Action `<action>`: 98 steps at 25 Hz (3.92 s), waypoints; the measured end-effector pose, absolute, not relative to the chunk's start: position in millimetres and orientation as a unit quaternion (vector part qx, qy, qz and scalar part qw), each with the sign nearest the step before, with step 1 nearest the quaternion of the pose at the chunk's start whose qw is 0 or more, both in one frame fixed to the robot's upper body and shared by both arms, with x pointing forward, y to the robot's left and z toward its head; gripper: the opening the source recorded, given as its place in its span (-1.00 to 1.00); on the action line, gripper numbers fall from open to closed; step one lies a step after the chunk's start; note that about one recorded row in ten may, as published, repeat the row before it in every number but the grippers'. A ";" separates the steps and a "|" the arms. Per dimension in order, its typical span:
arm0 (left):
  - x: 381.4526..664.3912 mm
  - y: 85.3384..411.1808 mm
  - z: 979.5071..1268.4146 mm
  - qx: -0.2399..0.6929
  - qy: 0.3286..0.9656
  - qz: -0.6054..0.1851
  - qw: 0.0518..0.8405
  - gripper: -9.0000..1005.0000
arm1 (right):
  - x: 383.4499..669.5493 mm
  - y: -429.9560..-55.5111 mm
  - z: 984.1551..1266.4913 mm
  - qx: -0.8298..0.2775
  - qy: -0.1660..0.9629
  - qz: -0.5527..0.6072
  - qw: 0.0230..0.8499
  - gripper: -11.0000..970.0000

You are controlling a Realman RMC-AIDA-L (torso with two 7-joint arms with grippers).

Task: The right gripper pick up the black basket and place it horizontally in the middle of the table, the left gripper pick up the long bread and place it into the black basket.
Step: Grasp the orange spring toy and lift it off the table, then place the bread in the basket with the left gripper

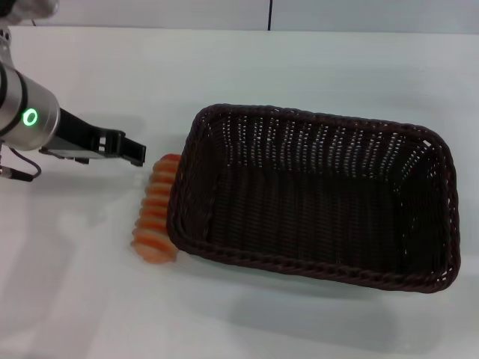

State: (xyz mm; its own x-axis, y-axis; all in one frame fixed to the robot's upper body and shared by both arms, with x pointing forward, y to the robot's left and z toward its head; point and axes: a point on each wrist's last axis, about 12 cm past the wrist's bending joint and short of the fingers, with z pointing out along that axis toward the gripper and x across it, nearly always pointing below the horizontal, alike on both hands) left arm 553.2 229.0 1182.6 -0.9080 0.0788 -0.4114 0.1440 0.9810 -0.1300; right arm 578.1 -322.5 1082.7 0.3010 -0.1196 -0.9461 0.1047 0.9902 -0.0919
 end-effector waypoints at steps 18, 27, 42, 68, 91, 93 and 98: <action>555.1 197.6 1168.1 0.098 0.976 -0.128 0.144 0.71 | 581.2 -319.7 1087.0 -0.007 0.579 -0.065 0.812 -0.24; 557.5 191.6 1157.7 0.110 0.975 -0.133 0.137 0.71 | 581.8 -321.0 1089.1 -0.012 0.576 -0.065 0.815 -0.24; 559.3 199.7 1152.1 0.108 0.979 -0.110 0.136 0.71 | 581.4 -317.6 1089.7 -0.026 0.573 -0.059 0.817 -0.24; 561.4 193.0 1137.9 0.114 0.976 -0.132 0.128 0.52 | 582.8 -314.4 1090.4 -0.026 0.572 -0.057 0.818 -0.24; 564.8 221.0 1163.3 0.110 0.974 -0.072 0.186 -0.09 | 579.3 -314.2 1089.4 -0.020 0.569 -0.054 0.820 -0.24; 567.2 241.7 1178.5 0.097 0.967 -0.066 0.226 -0.15 | 579.2 -314.5 1089.4 -0.018 0.569 -0.054 0.820 -0.24; 569.4 272.3 1207.5 0.093 0.946 -0.063 0.303 -0.28 | 580.4 -314.6 1088.6 -0.012 0.572 -0.059 0.818 -0.24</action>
